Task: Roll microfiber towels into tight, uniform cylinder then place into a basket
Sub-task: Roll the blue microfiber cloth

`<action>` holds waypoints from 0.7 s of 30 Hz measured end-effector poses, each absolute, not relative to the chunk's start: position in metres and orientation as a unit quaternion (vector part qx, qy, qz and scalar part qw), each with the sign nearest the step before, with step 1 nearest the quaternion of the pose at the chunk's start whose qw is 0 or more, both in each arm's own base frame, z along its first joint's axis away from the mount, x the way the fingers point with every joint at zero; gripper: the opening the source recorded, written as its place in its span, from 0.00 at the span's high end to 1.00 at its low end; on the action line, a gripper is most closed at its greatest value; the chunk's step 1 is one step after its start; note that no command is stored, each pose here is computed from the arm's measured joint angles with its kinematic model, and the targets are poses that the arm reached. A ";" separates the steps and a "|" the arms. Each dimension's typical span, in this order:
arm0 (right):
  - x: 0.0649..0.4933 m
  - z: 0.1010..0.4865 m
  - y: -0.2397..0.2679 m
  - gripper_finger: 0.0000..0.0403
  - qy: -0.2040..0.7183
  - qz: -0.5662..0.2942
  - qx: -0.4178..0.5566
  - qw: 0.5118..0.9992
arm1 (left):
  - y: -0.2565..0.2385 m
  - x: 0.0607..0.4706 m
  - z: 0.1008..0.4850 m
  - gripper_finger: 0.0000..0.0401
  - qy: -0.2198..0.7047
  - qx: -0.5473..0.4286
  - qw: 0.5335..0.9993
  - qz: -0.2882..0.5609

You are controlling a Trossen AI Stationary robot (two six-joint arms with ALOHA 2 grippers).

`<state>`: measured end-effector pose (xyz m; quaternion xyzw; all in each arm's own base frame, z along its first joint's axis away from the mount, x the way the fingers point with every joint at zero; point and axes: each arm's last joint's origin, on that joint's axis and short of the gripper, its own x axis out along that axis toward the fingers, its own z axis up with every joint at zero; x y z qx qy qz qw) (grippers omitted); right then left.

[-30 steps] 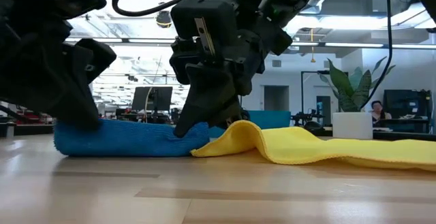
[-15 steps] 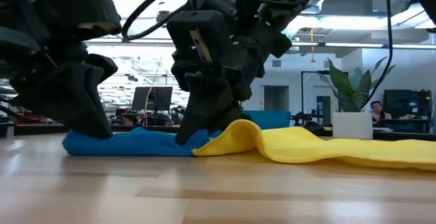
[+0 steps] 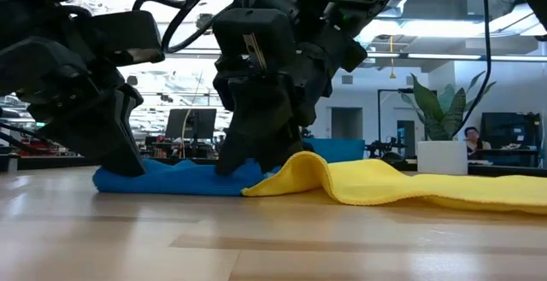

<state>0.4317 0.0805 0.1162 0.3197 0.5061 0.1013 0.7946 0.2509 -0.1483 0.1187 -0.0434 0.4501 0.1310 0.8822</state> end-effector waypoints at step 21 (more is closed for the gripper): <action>0.402 0.180 0.136 0.62 0.426 0.167 -0.019 0.889 | -0.148 0.250 0.118 1.00 0.444 -0.110 0.875 0.161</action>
